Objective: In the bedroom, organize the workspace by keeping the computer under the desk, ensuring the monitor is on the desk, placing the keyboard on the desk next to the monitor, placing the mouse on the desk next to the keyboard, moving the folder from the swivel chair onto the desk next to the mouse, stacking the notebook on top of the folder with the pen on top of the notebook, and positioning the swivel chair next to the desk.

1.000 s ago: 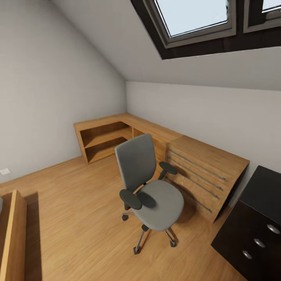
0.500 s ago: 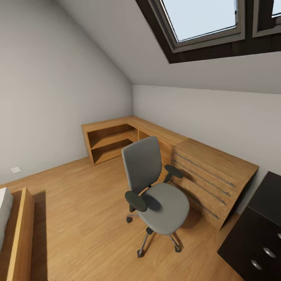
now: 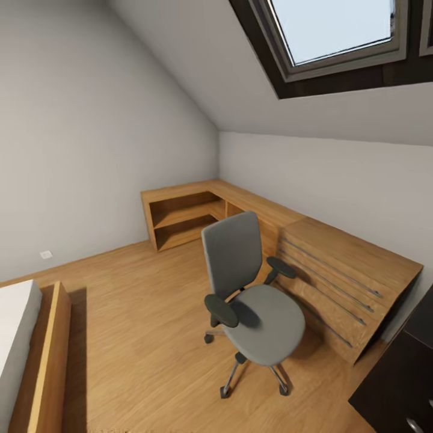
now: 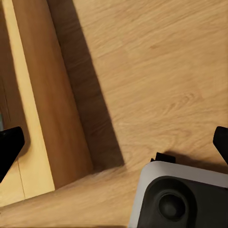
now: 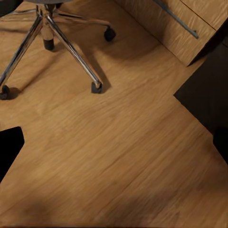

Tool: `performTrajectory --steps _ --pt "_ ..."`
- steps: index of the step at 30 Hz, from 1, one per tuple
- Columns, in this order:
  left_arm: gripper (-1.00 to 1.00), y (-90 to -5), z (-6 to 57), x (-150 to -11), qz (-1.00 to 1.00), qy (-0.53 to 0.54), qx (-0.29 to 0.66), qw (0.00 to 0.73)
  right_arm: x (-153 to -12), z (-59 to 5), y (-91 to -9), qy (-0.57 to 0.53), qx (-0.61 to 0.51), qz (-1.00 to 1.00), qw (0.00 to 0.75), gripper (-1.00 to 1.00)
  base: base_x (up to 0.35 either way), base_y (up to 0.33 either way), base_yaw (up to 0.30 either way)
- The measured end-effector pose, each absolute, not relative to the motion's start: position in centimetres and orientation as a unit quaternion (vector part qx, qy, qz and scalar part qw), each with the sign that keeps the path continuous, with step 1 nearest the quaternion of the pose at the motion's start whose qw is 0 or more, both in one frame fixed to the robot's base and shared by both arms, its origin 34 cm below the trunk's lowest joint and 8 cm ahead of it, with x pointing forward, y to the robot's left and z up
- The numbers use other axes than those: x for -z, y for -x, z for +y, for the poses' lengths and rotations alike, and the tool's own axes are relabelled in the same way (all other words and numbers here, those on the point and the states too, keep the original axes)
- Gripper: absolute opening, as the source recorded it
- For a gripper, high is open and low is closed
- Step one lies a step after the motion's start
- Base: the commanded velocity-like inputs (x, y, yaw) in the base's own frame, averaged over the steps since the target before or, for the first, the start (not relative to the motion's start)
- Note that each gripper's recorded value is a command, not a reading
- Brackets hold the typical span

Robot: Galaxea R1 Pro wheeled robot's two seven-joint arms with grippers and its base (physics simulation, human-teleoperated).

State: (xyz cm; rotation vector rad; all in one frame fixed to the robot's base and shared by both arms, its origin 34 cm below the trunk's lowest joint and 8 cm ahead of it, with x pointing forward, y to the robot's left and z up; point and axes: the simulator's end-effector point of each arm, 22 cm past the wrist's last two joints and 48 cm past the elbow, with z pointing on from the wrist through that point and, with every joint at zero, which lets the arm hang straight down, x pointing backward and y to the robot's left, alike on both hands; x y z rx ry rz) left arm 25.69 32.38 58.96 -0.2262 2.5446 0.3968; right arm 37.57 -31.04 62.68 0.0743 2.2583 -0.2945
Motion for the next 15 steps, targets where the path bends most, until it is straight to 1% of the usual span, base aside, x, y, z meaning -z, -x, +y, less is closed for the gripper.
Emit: performTrajectory --steps 10,12,15 --pt "1.00 -25.48 32.38 -58.88 0.947 0.084 -0.148 0.271 -62.38 -30.88 -37.29 -0.028 0.115 0.903 0.412 1.00 0.004 0.000 0.247" --pt "1.00 -25.44 32.38 -58.87 0.947 0.084 -0.148 0.271 -62.37 -30.87 -37.25 -0.028 0.115 0.904 0.412 1.00 0.128 0.000 0.257" --pt "1.00 -25.39 32.37 -58.86 0.948 0.083 -0.148 0.270 -62.34 -30.86 -37.21 -0.028 0.115 0.904 0.411 1.00 0.236 0.000 0.259"
